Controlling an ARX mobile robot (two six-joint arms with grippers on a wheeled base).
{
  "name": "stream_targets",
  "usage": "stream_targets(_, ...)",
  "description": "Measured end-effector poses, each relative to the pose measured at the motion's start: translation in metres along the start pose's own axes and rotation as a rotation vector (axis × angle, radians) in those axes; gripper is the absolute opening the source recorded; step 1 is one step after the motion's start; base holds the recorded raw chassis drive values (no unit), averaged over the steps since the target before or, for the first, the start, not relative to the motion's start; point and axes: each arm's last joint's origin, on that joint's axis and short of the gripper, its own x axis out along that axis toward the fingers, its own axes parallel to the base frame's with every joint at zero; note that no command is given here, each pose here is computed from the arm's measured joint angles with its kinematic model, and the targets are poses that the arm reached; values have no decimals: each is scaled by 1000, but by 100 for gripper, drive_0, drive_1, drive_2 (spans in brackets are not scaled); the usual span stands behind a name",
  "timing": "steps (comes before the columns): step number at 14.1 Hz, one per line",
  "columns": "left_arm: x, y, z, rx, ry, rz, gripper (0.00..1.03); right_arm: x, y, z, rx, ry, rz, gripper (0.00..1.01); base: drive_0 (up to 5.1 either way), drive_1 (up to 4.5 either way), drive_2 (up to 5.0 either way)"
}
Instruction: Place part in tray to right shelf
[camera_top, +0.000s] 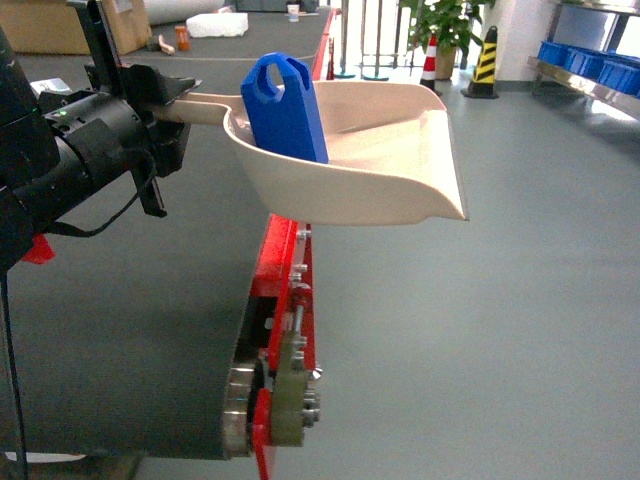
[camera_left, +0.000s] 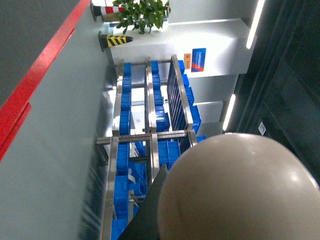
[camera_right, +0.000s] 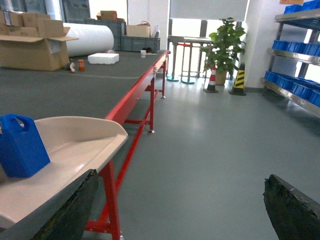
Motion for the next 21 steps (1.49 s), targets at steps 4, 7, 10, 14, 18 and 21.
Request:
stream_targets(4, 0, 0, 0, 0, -2, -1, 14, 0, 0, 0, -1, 3, 0, 98, 504, -238, -238)
stream_targets(7, 0, 0, 0, 0, 0, 4, 14, 0, 0, 0, -1, 3, -1, 98, 512, -229, -229)
stream_targets(10, 0, 0, 0, 0, 0, 0, 14, 0, 0, 0, 0, 2, 2, 98, 514, -226, -226)
stream_targets(14, 0, -1, 0, 0, 0, -2, 14, 0, 0, 0, -1, 3, -1, 98, 510, -228, -228)
stream_targets(18, 0, 0, 0, 1, -2, 0, 14, 0, 0, 0, -1, 4, -1, 98, 495, -241, -241)
stream_targets(21, 0, -1, -2, -1, 5, -1, 14, 0, 0, 0, -1, 2, -1, 98, 499, -237, -237)
